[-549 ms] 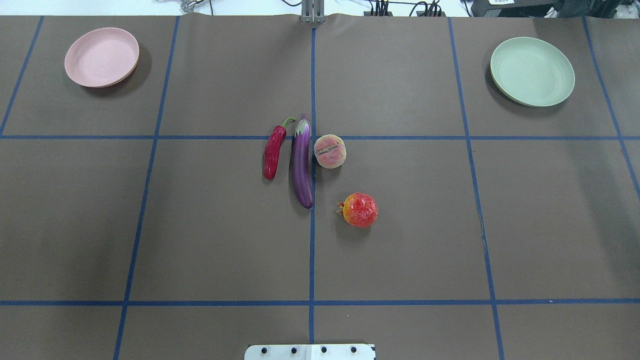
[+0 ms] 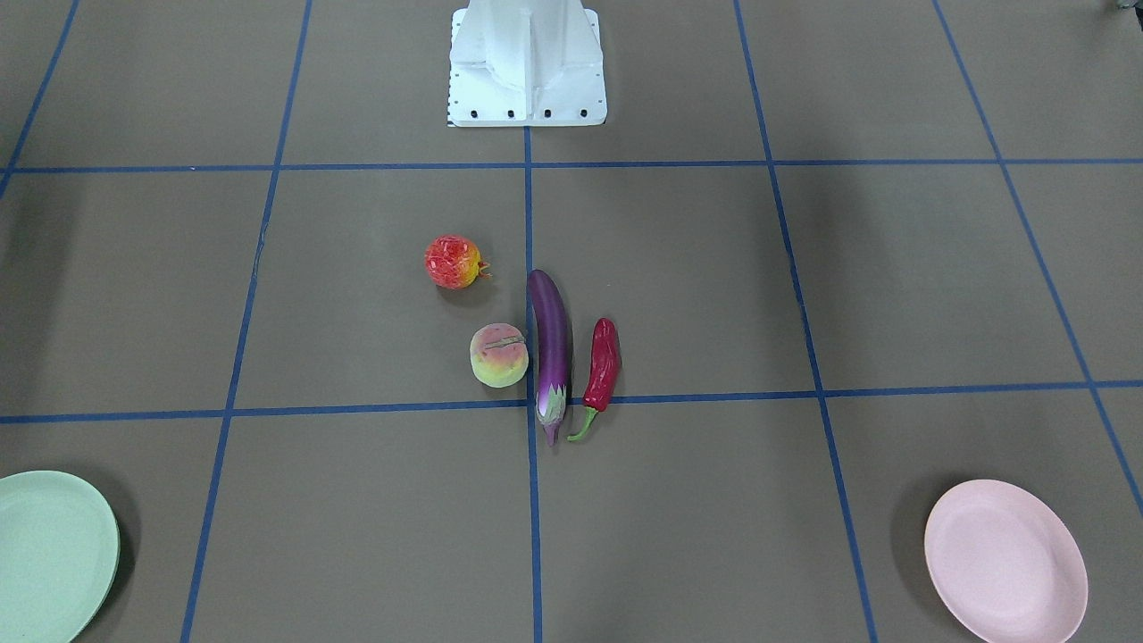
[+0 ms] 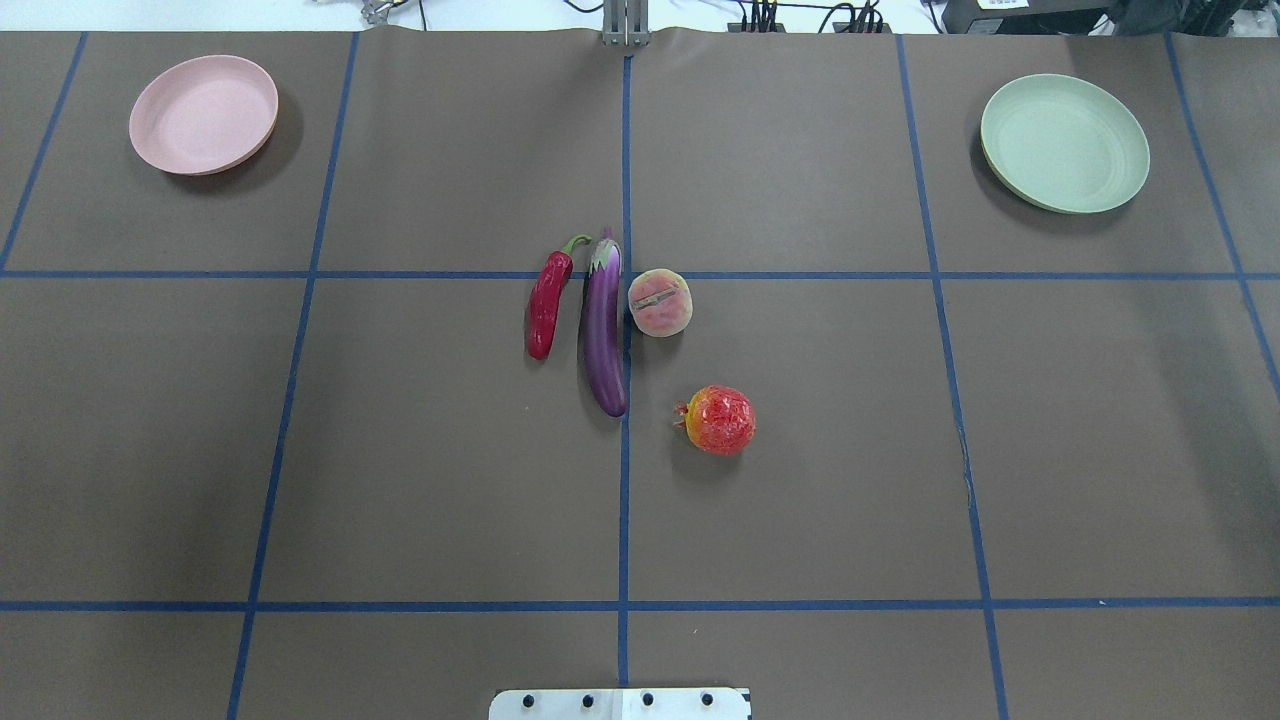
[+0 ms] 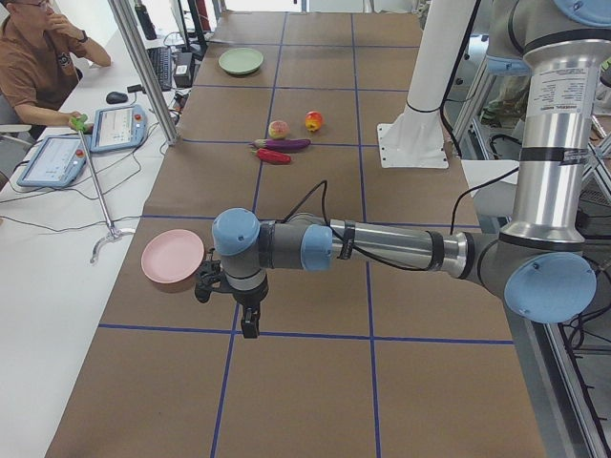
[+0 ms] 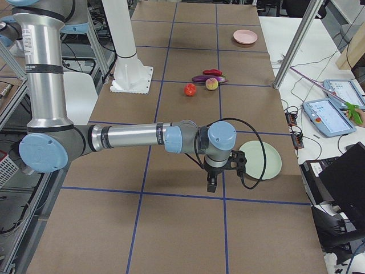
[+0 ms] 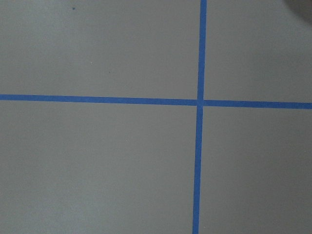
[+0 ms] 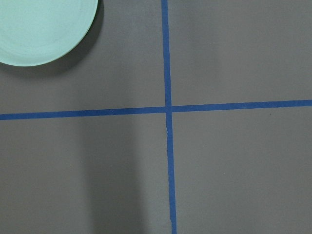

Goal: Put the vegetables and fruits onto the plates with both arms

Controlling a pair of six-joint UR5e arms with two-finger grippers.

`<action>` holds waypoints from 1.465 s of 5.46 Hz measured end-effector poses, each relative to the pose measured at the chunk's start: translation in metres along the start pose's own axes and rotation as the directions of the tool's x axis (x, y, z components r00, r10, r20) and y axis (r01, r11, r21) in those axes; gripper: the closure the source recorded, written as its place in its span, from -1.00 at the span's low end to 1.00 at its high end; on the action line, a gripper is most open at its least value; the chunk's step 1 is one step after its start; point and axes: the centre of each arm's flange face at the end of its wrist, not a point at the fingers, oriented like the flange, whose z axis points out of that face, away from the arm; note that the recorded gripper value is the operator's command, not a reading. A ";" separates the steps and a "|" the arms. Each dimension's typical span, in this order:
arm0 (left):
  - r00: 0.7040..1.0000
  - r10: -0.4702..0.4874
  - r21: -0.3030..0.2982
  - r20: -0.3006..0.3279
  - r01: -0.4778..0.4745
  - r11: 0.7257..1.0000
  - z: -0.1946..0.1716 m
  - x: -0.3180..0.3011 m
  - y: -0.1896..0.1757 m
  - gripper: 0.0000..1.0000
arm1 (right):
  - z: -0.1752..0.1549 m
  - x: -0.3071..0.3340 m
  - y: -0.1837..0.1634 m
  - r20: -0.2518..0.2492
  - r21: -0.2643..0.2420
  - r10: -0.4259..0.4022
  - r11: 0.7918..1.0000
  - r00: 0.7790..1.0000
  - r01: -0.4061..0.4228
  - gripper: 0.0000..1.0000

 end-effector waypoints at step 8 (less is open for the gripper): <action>0.961 0.225 0.086 -0.162 -0.213 0.973 -0.025 0.289 -0.034 -1.00 | -0.021 -0.026 -0.001 0.013 0.041 -0.049 0.998 0.999 0.048 -1.00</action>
